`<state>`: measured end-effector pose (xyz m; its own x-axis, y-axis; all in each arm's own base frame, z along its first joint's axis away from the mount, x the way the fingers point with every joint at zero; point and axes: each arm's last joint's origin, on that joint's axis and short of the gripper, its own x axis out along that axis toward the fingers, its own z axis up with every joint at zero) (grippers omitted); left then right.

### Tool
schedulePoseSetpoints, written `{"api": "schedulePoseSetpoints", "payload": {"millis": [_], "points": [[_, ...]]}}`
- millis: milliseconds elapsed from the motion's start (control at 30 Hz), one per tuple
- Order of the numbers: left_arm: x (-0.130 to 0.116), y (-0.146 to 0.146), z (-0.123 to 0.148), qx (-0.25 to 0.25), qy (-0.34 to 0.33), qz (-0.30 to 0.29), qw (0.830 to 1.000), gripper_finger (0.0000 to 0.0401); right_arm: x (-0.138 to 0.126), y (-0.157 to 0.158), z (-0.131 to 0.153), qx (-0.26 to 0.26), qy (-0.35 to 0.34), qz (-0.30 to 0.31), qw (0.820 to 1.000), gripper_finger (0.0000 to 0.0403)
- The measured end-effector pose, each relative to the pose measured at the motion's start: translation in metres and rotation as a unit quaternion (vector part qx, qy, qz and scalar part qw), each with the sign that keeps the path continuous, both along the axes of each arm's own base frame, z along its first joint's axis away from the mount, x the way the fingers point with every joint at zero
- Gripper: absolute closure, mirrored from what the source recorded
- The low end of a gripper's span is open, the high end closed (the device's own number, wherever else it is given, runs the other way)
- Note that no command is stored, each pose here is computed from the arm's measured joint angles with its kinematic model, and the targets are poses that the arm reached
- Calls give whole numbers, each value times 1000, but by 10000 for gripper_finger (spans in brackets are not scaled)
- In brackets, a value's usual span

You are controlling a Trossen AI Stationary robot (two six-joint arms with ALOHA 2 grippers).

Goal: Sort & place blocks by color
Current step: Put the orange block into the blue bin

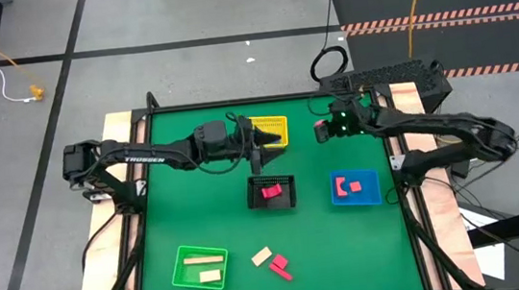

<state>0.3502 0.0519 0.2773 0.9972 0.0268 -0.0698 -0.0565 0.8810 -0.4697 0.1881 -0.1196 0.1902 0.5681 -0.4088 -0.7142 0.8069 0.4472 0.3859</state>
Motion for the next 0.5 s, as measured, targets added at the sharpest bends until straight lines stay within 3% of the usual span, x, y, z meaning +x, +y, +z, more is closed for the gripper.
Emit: {"api": "schedulePoseSetpoints", "payload": {"millis": [100,267,500], "points": [[-3,16,-6,13,34,21,999,114,-8,20,15,26,-23,8,999,290],[-16,49,-25,-15,129,70,989,114,-21,54,37,100,-94,39,990,290],[-45,80,-55,-68,295,118,946,114,-31,97,49,205,-130,70,968,290]]}}
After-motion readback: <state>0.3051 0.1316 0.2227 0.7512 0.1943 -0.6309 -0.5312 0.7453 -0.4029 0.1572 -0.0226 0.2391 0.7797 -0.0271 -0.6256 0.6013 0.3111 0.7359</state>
